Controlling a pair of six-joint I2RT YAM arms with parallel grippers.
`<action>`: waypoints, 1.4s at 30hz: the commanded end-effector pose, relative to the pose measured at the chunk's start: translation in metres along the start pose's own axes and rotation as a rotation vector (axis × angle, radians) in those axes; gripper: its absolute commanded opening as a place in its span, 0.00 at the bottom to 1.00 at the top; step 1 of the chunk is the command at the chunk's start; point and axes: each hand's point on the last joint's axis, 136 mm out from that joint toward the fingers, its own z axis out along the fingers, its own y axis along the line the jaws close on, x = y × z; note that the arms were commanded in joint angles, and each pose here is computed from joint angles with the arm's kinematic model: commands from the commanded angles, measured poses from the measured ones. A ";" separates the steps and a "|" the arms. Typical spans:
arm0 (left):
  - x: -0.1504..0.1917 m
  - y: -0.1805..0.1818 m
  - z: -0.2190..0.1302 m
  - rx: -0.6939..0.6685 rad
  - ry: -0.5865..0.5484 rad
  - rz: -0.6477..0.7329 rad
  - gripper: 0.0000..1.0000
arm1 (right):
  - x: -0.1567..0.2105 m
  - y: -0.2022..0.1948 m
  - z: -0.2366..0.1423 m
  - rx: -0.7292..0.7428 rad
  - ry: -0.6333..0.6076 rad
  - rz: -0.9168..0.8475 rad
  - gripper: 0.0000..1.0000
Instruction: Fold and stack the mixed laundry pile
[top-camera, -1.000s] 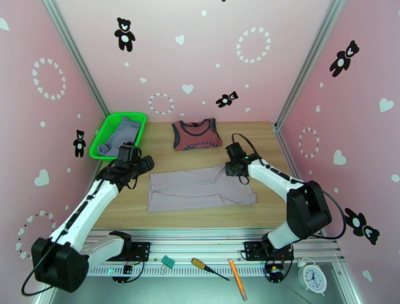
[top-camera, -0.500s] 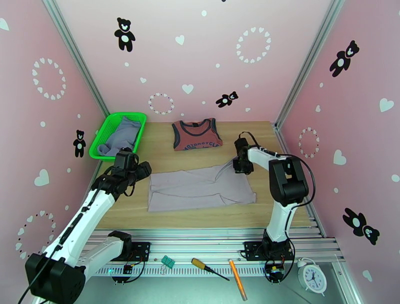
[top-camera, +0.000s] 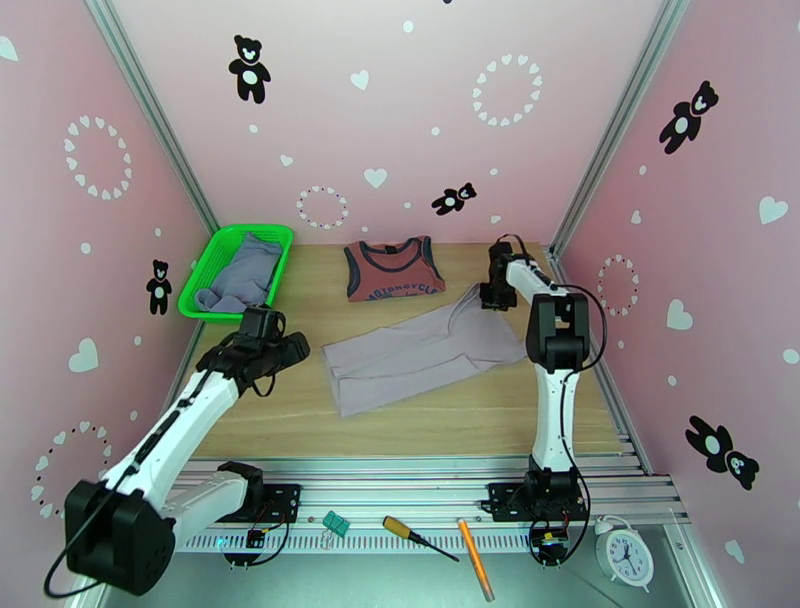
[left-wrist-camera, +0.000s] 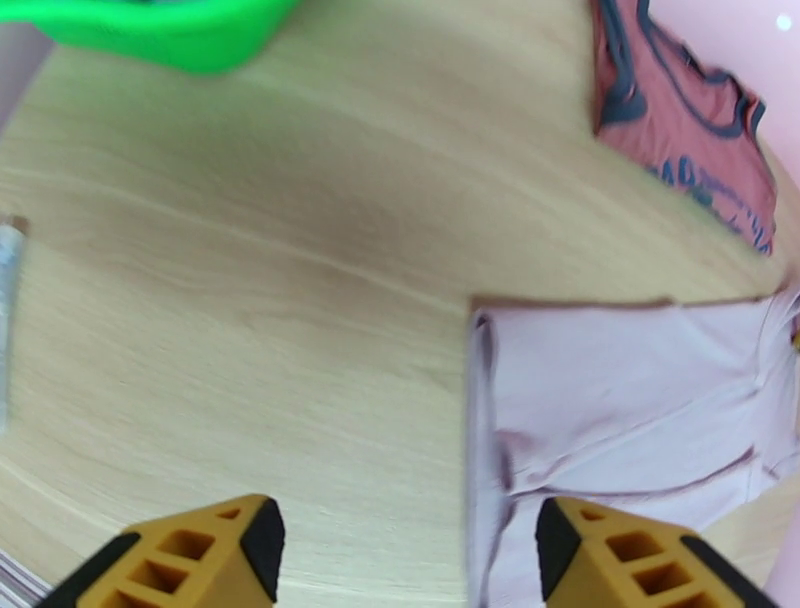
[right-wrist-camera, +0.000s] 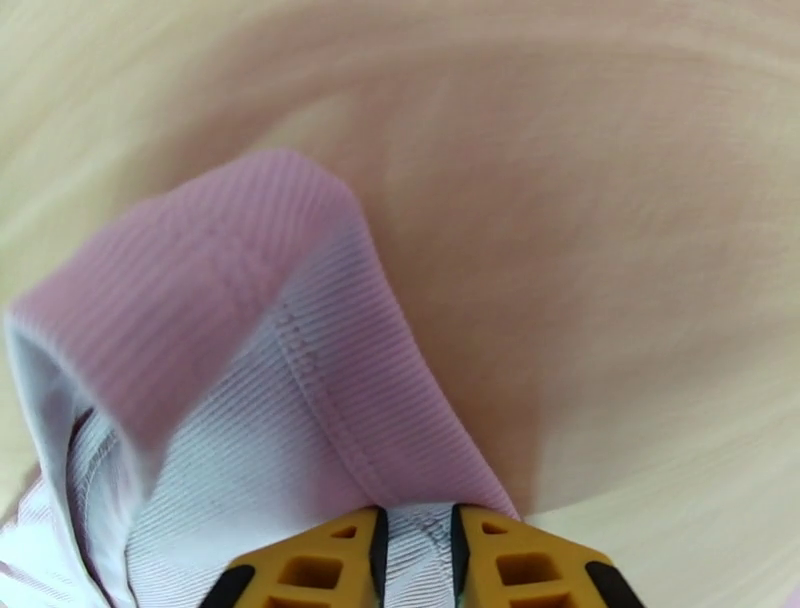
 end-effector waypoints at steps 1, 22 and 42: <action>-0.010 -0.027 0.005 0.093 0.012 0.007 0.75 | 0.021 0.021 -0.043 -0.057 0.006 -0.078 0.41; 0.034 -0.050 0.131 0.097 0.318 0.089 0.56 | 0.330 0.358 -0.114 -0.220 -0.030 -0.761 0.66; 0.072 -0.044 0.176 0.120 0.426 0.079 0.00 | 0.363 0.365 -0.030 -0.042 0.108 -0.751 0.11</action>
